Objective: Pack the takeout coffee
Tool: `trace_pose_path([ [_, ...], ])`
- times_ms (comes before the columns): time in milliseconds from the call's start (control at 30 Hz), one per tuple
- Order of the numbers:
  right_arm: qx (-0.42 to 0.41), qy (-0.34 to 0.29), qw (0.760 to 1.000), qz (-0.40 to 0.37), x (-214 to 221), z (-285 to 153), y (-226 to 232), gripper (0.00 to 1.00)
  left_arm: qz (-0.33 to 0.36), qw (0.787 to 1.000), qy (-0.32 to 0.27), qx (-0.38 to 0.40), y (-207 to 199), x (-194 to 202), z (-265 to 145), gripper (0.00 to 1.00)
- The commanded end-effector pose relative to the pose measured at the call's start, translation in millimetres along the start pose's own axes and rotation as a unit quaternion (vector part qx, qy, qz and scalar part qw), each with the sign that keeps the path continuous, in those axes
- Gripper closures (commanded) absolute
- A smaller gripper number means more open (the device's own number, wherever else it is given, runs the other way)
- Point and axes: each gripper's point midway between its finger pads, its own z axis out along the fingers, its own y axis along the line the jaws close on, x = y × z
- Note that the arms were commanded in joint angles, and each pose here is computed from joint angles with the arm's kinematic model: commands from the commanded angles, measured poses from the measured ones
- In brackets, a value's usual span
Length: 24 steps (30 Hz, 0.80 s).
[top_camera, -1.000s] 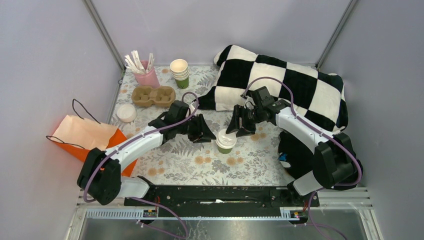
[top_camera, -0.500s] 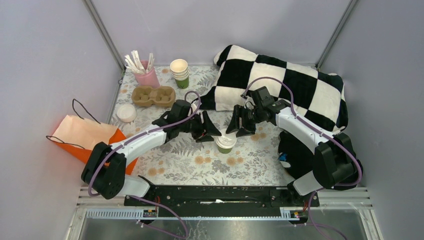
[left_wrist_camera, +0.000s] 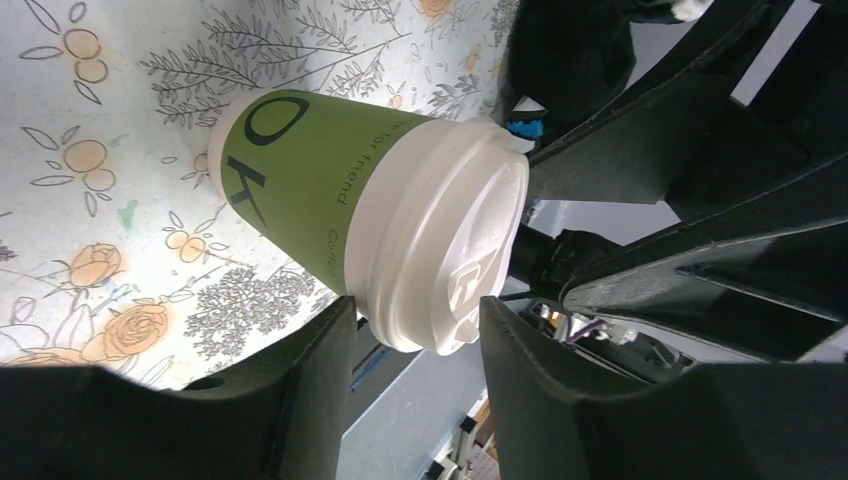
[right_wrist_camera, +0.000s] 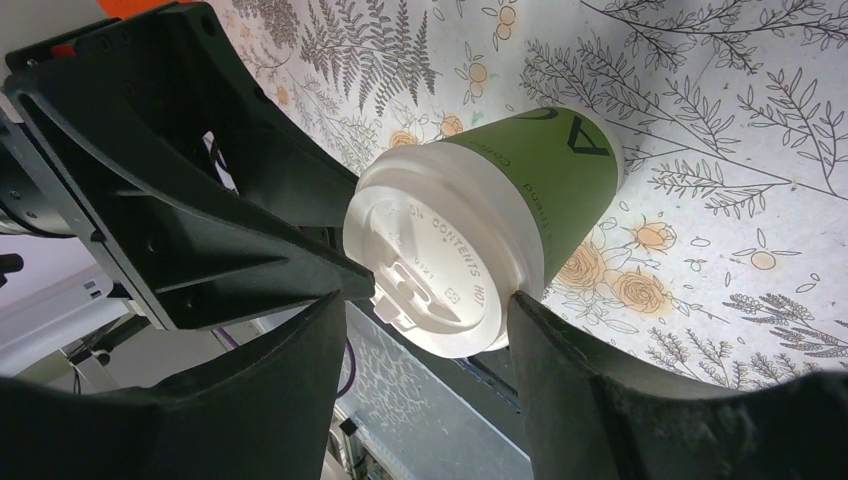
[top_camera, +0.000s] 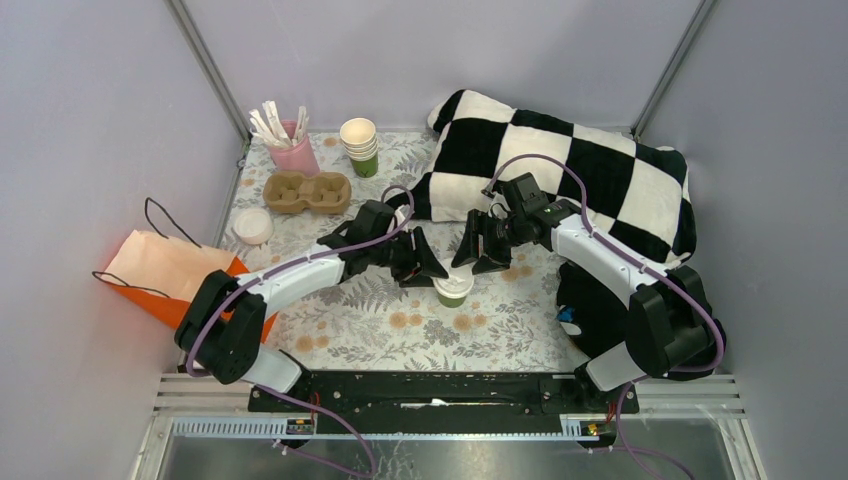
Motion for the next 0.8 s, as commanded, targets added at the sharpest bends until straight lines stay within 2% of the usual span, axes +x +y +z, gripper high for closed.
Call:
trace_pose_path([
  [0, -0.026, -0.014, 0.999, -0.019, -5.6, -7.4, 20.2, 0.34, 0.039, 0.999, -0.023, 0.001, -19.0, -13.6, -0.9, 0.52],
  [200, -0.020, -0.017, 1.000, -0.013, -4.2, -6.9, 15.6, 0.33, 0.046, 0.998, -0.029, -0.028, -10.9, -16.1, -0.1, 0.58],
  [433, 0.007, -0.030, 0.999, 0.007, -5.7, -8.5, -1.1, 0.28, 0.035, 0.998, -0.024, -0.055, 4.6, -15.9, 5.7, 0.63],
  [533, -0.007, -0.035, 0.999, 0.028, -7.4, -11.0, -8.4, 0.28, 0.034, 0.997, -0.019, -0.068, 12.2, -14.4, 7.8, 0.64],
  [767, -0.009, -0.030, 0.999, 0.019, -5.6, -13.8, -9.8, 0.28, 0.037, 0.997, -0.013, -0.070, 11.8, -16.1, 10.2, 0.64],
])
